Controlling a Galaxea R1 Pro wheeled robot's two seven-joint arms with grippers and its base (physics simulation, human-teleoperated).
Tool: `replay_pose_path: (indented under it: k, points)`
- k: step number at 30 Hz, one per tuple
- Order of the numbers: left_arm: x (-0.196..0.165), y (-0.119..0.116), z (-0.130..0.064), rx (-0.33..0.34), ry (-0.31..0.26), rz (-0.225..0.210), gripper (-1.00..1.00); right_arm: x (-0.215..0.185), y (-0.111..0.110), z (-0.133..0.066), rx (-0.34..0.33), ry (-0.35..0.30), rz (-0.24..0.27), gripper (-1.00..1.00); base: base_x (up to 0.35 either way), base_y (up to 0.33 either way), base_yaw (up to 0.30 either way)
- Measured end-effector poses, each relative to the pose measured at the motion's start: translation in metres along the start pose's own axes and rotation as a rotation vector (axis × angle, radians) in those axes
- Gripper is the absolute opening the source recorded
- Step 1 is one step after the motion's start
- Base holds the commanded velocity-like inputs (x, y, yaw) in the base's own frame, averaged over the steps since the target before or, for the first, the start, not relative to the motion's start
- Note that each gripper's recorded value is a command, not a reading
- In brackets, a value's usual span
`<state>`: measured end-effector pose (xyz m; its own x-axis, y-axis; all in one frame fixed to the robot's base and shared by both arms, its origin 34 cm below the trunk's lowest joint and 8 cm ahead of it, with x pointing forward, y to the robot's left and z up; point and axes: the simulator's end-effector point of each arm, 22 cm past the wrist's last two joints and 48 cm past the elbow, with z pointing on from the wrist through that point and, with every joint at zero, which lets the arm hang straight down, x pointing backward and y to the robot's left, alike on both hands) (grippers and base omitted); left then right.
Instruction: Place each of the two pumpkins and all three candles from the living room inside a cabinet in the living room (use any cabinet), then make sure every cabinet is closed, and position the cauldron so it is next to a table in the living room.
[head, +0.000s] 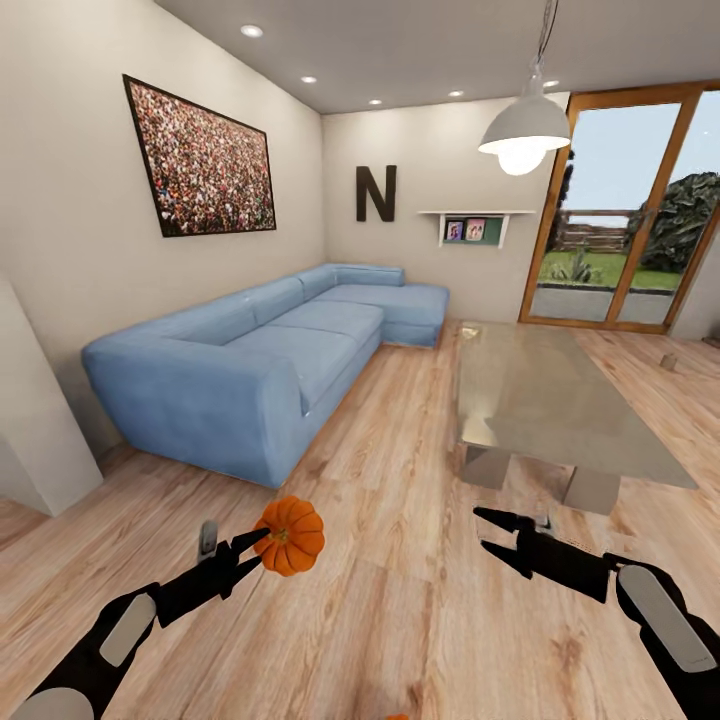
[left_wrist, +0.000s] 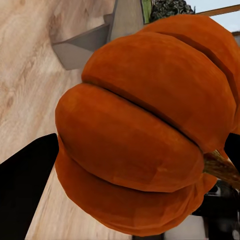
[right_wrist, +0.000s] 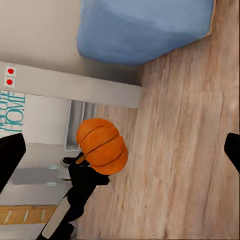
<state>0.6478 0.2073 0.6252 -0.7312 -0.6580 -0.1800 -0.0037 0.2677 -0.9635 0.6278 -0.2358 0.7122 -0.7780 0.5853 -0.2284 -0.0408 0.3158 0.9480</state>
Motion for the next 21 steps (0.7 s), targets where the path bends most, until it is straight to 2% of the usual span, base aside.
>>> replay_pose_path:
  k: [1, 5, 7, 11, 15, 17, 19, 21]
  points:
    - [0.000, 0.000, 0.000, 0.000, 0.000, 0.000, -1.00, 0.000, -0.008, 0.000, 0.033, 0.001, 0.004, 1.00, -0.004, 0.000, 0.000]
    - [-0.001, -0.003, 0.001, 0.006, 0.000, 0.003, -1.00, 0.004, -0.067, -0.007, 0.293, 0.003, 0.020, 1.00, -0.001, 0.000, 0.000]
    - [-0.002, -0.009, 0.001, 0.018, 0.004, 0.007, -1.00, 0.007, -0.081, -0.008, 0.361, 0.005, 0.023, 1.00, 0.000, 0.000, 0.000]
    - [0.000, -0.023, 0.002, 0.040, 0.031, 0.013, -1.00, 0.014, -0.091, -0.004, 0.404, 0.013, 0.029, 1.00, 0.000, 0.000, 0.000]
    - [0.001, -0.028, 0.002, 0.046, 0.044, 0.013, -1.00, 0.028, -0.087, 0.016, 0.387, 0.014, 0.040, 1.00, 0.000, 0.000, 0.000]
    - [0.003, -0.024, 0.002, 0.045, 0.047, 0.016, -1.00, 0.039, -0.096, 0.027, 0.411, 0.022, 0.015, 1.00, 0.000, 0.000, 0.000]
    - [0.006, -0.030, 0.002, 0.083, 0.059, 0.004, -1.00, 0.055, -0.109, 0.042, 0.457, 0.031, -0.046, 1.00, 0.000, 0.000, 0.000]
    - [0.009, -0.037, 0.002, 0.131, 0.068, -0.001, -1.00, 0.070, -0.125, 0.051, 0.496, 0.048, -0.073, 1.00, 0.000, 0.000, 0.000]
